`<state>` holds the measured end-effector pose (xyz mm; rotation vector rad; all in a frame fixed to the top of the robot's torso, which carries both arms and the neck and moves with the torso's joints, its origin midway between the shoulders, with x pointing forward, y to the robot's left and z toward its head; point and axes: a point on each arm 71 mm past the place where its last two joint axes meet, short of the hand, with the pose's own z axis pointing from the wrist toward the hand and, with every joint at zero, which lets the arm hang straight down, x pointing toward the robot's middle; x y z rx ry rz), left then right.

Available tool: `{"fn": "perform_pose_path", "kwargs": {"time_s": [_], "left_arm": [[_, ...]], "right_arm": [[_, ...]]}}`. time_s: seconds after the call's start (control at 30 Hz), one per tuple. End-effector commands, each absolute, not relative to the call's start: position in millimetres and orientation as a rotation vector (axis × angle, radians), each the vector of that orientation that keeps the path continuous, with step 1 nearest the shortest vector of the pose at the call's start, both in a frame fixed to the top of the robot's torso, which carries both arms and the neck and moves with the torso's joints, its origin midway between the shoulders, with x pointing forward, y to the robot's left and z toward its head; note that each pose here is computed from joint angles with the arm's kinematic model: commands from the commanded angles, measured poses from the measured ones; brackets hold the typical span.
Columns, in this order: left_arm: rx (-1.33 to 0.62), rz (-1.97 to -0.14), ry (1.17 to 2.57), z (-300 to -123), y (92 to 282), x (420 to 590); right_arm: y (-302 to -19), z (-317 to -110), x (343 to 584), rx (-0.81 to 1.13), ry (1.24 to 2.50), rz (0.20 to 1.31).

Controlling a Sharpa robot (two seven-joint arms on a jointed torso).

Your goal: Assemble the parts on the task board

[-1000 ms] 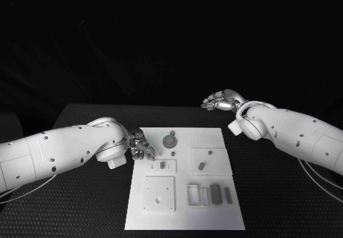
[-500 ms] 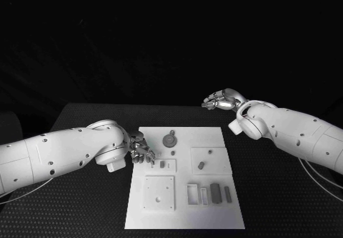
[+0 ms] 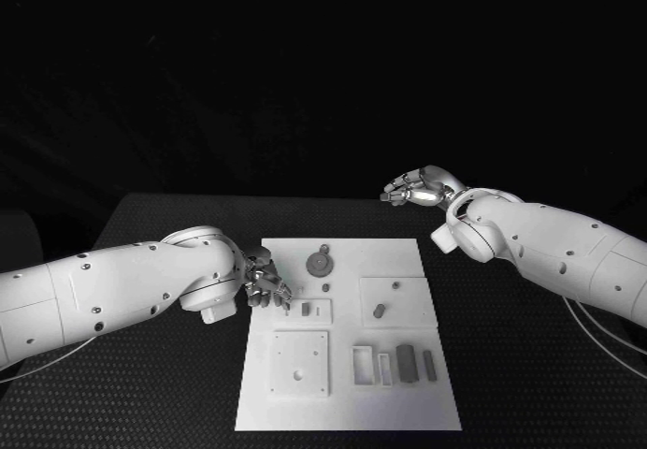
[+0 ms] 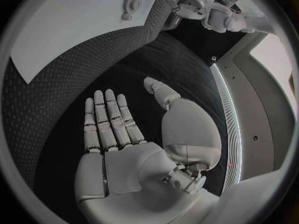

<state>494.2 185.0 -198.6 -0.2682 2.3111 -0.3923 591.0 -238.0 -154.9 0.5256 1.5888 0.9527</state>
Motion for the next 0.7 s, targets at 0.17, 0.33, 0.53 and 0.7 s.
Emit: {"fn": "perform_pose_path", "kwargs": {"time_s": [0.17,0.33,0.53,0.7], "left_arm": [[-0.221,-0.372,2.315,-200.8,183.2,493.5],[-0.212,-0.369,2.315,-201.0,183.1,493.9],[-0.204,-0.368,2.318,-201.3,182.4,493.7],[-0.201,-0.365,2.313,-201.2,182.6,494.5]], "right_arm": [[-236.6,-154.2,590.5,0.517,1.584,0.964],[-236.3,-154.2,590.6,0.516,1.584,0.964],[-235.3,-154.4,590.6,0.516,1.587,0.966],[-235.1,-154.4,590.6,0.516,1.586,0.966]]}}
